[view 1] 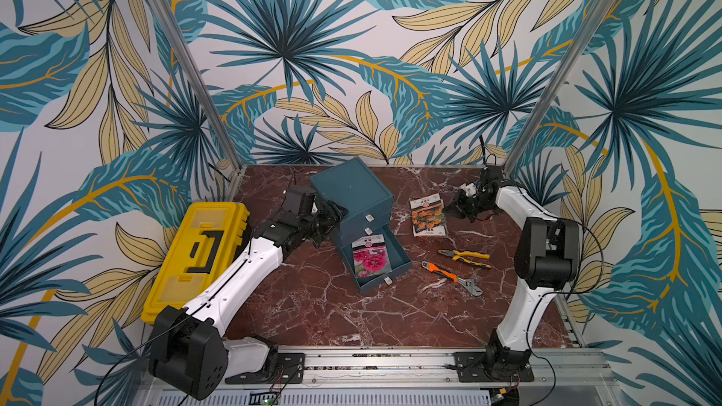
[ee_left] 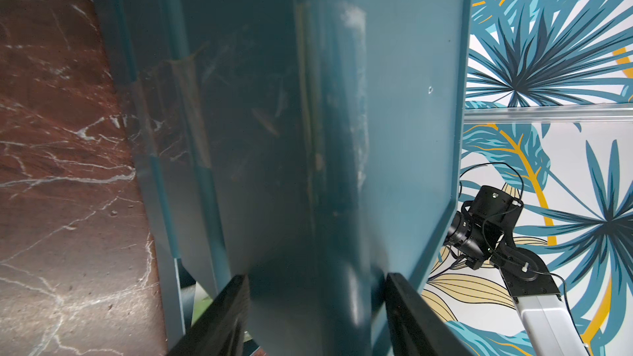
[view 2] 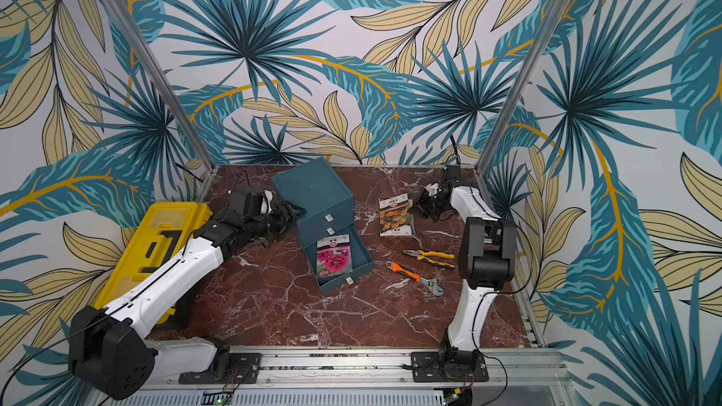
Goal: Take the seed bags out of the drawer
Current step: Place the seed packet at the center of the board.
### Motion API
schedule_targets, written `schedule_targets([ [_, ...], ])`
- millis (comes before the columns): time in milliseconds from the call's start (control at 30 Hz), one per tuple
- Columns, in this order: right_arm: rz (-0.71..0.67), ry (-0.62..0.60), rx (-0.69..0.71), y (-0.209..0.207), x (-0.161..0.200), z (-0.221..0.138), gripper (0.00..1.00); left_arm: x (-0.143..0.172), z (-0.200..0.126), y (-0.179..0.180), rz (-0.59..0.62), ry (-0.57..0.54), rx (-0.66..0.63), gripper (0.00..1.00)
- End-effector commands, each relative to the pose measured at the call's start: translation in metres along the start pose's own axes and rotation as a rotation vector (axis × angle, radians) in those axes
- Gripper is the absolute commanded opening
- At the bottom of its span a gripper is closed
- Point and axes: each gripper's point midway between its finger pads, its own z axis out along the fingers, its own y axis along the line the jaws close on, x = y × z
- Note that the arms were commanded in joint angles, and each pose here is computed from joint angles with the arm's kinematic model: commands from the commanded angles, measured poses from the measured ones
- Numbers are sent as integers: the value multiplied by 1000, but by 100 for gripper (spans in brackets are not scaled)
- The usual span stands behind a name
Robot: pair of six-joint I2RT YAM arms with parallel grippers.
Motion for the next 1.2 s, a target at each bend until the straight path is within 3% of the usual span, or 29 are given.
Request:
schedule_targets([
  [0,9,26,35,-22,7,5,2,12,10,26,-25,50,-103,66],
  [100,14,25,51,-29,9,4,7,13,11,26,-25,55,-106,66],
  [233,18,12,88,-38,9,-1,28,13,11,28,-23,56,-111,66],
  [433,25,-22,174,-49,14,-18,46,14,9,29,-20,55,-113,66],
  [633,-9,-92,131,-24,28,-50,48,14,8,29,-17,50,-111,66],
  [767,-51,-116,83,3,56,-63,48,14,9,29,-17,51,-110,66],
  [1167,-195,-57,-11,84,165,-35,43,15,10,29,-6,55,-103,66],
])
